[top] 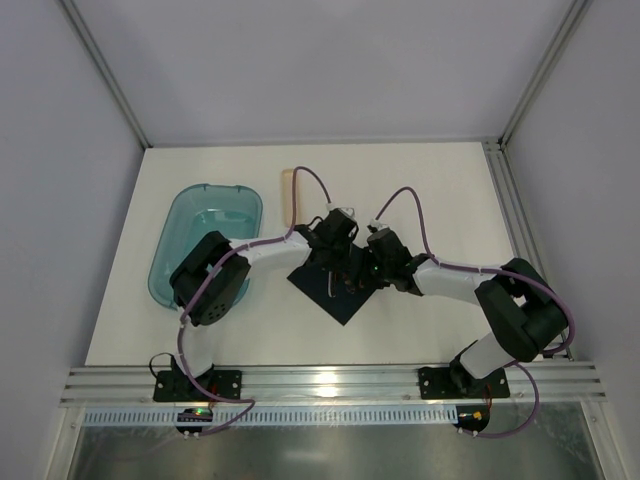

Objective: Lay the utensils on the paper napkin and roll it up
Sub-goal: Adjust the utensils on the napkin.

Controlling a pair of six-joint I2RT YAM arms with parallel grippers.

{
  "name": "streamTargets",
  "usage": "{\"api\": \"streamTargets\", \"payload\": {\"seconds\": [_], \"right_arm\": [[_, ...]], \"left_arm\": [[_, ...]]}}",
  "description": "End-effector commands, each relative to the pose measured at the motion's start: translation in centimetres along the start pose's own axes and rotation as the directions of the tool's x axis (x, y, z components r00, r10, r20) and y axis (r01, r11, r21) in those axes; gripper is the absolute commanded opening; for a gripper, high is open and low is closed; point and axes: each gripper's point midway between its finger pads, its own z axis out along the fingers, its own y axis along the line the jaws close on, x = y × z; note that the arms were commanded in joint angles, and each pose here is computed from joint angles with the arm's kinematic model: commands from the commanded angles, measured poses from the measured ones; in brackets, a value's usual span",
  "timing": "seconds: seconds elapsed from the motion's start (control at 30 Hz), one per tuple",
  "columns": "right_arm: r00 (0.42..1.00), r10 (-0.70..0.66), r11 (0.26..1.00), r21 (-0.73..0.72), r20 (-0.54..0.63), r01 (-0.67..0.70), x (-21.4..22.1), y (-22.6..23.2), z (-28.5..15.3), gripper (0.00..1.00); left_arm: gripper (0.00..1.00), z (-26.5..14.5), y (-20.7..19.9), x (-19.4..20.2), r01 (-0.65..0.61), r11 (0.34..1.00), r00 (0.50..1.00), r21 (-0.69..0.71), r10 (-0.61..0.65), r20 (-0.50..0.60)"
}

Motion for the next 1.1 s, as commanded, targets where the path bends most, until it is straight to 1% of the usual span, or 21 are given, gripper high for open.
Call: {"api": "streamTargets", "payload": {"seconds": [0.0,0.33,0.37,0.5,0.57,0.63,0.67,0.7,0.73,0.77,0.8,0.83,0.9,0.93,0.97,1.0,1.03,1.07], "right_arm": [[1.000,0.000,1.000,0.029,0.015,0.000,0.0,-0.6,-0.1,0.04],[1.000,0.003,0.999,0.034,0.012,-0.003,0.0,-0.7,-0.2,0.04],[1.000,0.000,0.998,0.061,0.029,-0.002,-0.4,-1.1,-0.2,0.04],[1.000,-0.001,0.998,0.063,0.026,0.000,-0.3,-1.2,-0.2,0.04],[1.000,-0.001,0.999,0.051,0.026,0.000,-0.5,-0.9,-0.2,0.04],[0.999,-0.012,0.999,0.042,0.032,0.011,-0.8,-0.6,-0.4,0.04],[0.999,-0.016,0.999,0.036,0.041,0.014,-1.3,-0.2,-0.6,0.05],[0.999,-0.021,0.999,0.041,0.033,0.020,-1.3,-0.2,-0.8,0.05],[0.999,-0.024,0.999,0.034,0.043,0.023,-1.8,0.2,-1.3,0.08],[0.998,-0.023,0.999,0.026,0.054,0.022,-2.4,0.7,-1.8,0.11],[0.999,-0.014,0.999,0.035,0.046,0.012,-2.4,0.7,-2.3,0.15],[0.997,0.024,1.000,0.018,0.067,-0.026,-2.9,1.3,-3.2,0.27],[0.993,0.103,0.994,0.020,0.052,-0.104,-2.6,1.6,-4.0,0.36],[0.990,0.139,0.990,-0.008,0.033,-0.139,-2.2,2.2,-4.4,0.45],[0.975,0.222,0.975,-0.019,0.024,-0.222,-1.7,2.4,-4.8,0.48],[0.963,0.268,0.963,-0.022,0.014,-0.268,-1.3,2.4,-5.0,0.51],[0.947,0.320,0.947,-0.024,0.005,-0.320,-0.9,2.5,-5.2,0.54],[0.914,0.406,0.914,-0.027,-0.003,-0.406,-0.2,2.4,-5.5,0.55]], "left_arm": [[0.00,0.1,0.3,-0.5,-0.027,0.999,0.999,-0.038,0.028,0.016],[0.00,-0.8,1.5,-1.0,-0.073,0.991,0.997,-0.109,0.075,0.014],[0.00,-0.9,1.5,-1.0,-0.075,0.991,0.997,-0.108,0.077,0.016],[0.00,-1.2,0.9,-1.2,-0.077,0.994,0.997,-0.081,0.078,0.018],[0.01,-1.7,-0.4,-1.7,-0.077,0.997,0.996,-0.021,0.078,0.031],[0.09,-2.3,-1.6,-2.1,-0.078,0.996,0.996,0.035,0.076,0.044],[0.13,-3.0,-2.0,-2.7,-0.077,0.996,0.995,0.047,0.074,0.063],[0.18,-3.7,-2.4,-3.1,-0.077,0.995,0.994,0.056,0.073,0.078],[0.21,-4.3,-2.7,-3.7,-0.077,0.995,0.993,0.065,0.070,0.094],[0.27,-5.9,-3.2,-4.4,-0.080,0.993,0.990,0.083,0.069,0.120],[0.28,-6.8,-3.3,-4.9,-0.081,0.993,0.988,0.081,0.069,0.141],[0.29,-7.5,-3.2,-5.3,-0.080,0.994,0.985,0.073,0.068,0.158],[0.34,-10.0,-2.8,-6.3,-0.082,0.995,0.977,0.051,0.070,0.203],[0.34,-11.0,-2.7,-6.7,-0.083,0.995,0.973,0.046,0.071,0.219],[0.35,-11.4,-1.9,-6.5,-0.089,0.996,0.972,0.027,0.081,0.223],[0.38,-13.2,-1.6,-6.9,-0.085,0.996,0.963,0.016,0.078,0.259],[0.40,-13.9,-1.0,-6.9,-0.080,0.997,0.958,0.001,0.077,0.277],[0.40,-13.9,0.3,-6.1,-0.069,0.997,0.960,-0.026,0.074,0.269]]}}
